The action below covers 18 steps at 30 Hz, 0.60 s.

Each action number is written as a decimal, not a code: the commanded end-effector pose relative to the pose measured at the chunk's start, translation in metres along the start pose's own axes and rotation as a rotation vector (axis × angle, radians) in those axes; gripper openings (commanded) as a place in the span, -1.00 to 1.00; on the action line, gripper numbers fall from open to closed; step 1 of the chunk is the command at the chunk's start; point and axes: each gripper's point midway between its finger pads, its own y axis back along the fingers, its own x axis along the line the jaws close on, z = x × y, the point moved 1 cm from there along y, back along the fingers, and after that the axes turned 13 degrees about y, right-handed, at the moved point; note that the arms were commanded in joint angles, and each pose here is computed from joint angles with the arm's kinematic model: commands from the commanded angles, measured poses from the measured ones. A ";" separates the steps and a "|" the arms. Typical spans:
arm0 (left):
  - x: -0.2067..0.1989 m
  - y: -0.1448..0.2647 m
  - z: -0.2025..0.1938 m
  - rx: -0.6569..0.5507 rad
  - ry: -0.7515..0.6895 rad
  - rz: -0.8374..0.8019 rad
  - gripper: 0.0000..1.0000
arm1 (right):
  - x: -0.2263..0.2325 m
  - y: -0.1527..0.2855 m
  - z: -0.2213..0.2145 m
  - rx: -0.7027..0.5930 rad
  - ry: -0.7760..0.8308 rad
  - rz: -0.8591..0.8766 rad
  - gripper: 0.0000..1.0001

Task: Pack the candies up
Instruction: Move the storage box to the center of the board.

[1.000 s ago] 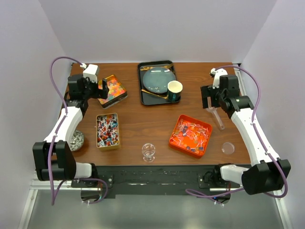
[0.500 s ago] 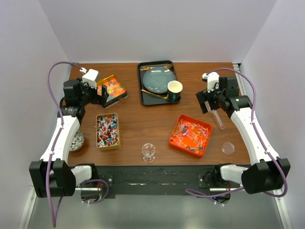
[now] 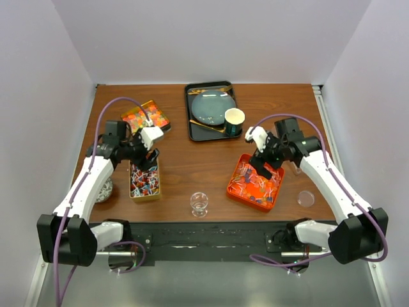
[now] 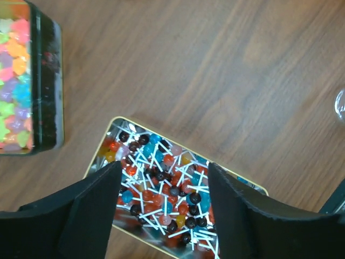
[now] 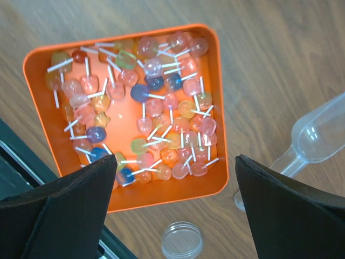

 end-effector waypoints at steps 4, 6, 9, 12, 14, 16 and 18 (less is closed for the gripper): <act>0.000 -0.021 -0.038 0.108 -0.029 -0.015 -0.18 | -0.002 -0.015 -0.014 0.056 0.133 -0.016 0.56; 0.003 -0.030 -0.049 0.152 -0.025 -0.028 -0.73 | 0.000 -0.021 -0.009 0.037 0.142 0.011 0.30; 0.012 -0.044 -0.062 0.197 -0.019 -0.019 -1.00 | 0.000 -0.036 -0.001 0.032 0.166 0.036 -0.26; 0.022 -0.060 -0.071 0.212 -0.009 0.001 -1.00 | 0.005 -0.054 0.001 0.058 0.174 0.091 -0.98; 0.021 -0.070 -0.078 0.217 0.016 -0.021 -1.00 | 0.003 -0.067 0.007 0.043 0.172 0.084 -1.00; 0.021 -0.078 -0.075 0.190 0.023 -0.037 -1.00 | 0.002 -0.081 0.011 0.059 0.202 0.087 -1.00; 0.022 -0.083 -0.070 0.158 0.032 -0.044 -1.00 | 0.002 -0.094 0.020 0.056 0.220 0.099 -1.00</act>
